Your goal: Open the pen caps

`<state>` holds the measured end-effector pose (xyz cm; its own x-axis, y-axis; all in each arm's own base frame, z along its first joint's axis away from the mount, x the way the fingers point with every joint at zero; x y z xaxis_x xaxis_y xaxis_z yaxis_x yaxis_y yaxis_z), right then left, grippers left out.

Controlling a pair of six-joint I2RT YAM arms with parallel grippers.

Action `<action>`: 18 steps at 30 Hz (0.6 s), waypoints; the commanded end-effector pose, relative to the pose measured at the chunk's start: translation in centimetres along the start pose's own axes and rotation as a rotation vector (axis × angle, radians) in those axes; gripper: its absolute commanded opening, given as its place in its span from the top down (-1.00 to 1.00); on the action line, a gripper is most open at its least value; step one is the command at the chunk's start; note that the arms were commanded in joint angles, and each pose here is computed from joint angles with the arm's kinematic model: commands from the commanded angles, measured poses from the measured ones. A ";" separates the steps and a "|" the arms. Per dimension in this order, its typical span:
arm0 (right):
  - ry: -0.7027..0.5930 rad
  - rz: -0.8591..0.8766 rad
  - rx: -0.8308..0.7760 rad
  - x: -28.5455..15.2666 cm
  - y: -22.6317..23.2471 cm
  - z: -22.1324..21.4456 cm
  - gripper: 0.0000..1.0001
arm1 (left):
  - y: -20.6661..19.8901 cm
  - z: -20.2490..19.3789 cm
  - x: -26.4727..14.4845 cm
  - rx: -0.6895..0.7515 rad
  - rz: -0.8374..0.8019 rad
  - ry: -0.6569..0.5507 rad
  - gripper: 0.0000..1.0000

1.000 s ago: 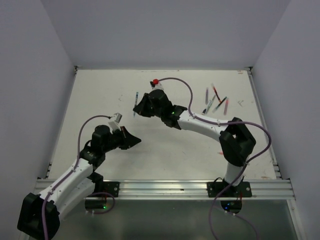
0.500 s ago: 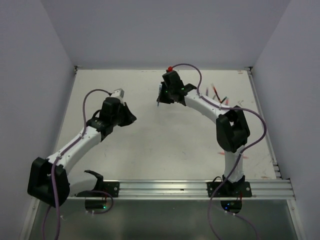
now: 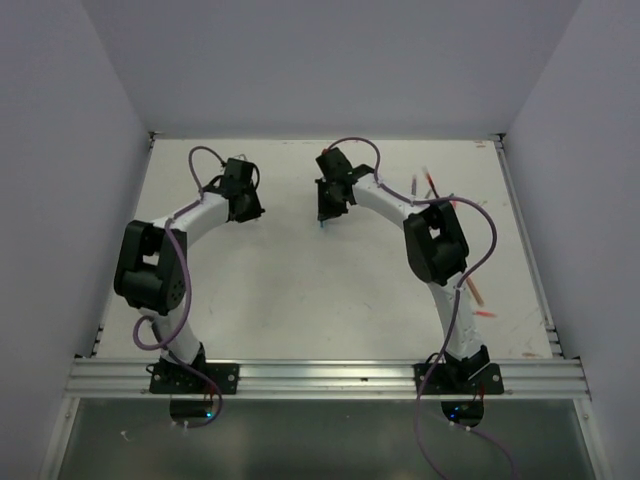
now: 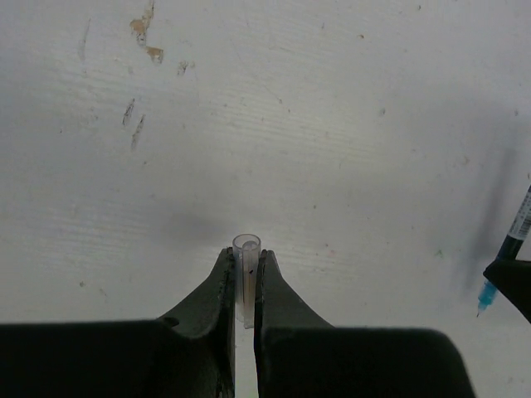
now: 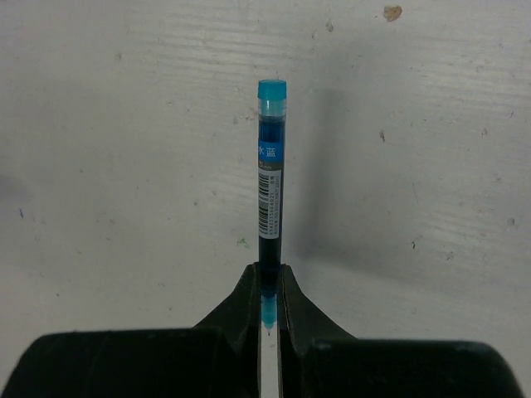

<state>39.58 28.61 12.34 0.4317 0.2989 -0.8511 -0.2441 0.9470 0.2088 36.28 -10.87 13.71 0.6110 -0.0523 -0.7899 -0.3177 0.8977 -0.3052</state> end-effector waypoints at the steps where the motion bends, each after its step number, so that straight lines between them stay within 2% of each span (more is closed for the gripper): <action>1: -0.012 0.037 -0.025 -0.5 0.1 1.4 1.00 | -1.4 2.1 1.3 0.024 0.024 -0.056 1.00; 8: 0.024 0.016 -0.035 0.5 -0.6 0.7 1.00 | -1.0 0.9 3.2 0.051 0.066 -0.011 1.00; 18: 0.038 -0.004 -0.037 1.2 -1.0 0.3 0.85 | -0.6 -0.1 4.1 0.077 0.129 0.023 1.00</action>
<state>40.14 28.09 10.81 0.3937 0.2808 -0.8753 -0.2570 0.9479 0.1885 38.28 -11.76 10.48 0.5479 0.0173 -0.8363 -0.3413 0.9174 -0.2046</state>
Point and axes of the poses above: each gripper's point midway between its finger pads, its own x axis out along the fingers, its own y axis along the line the jaws close on, z = x × y, the point moved 9 cm from there along -x, back along the fingers, and after that the axes turned 7 degrees about -x, right-handed, at the moved point
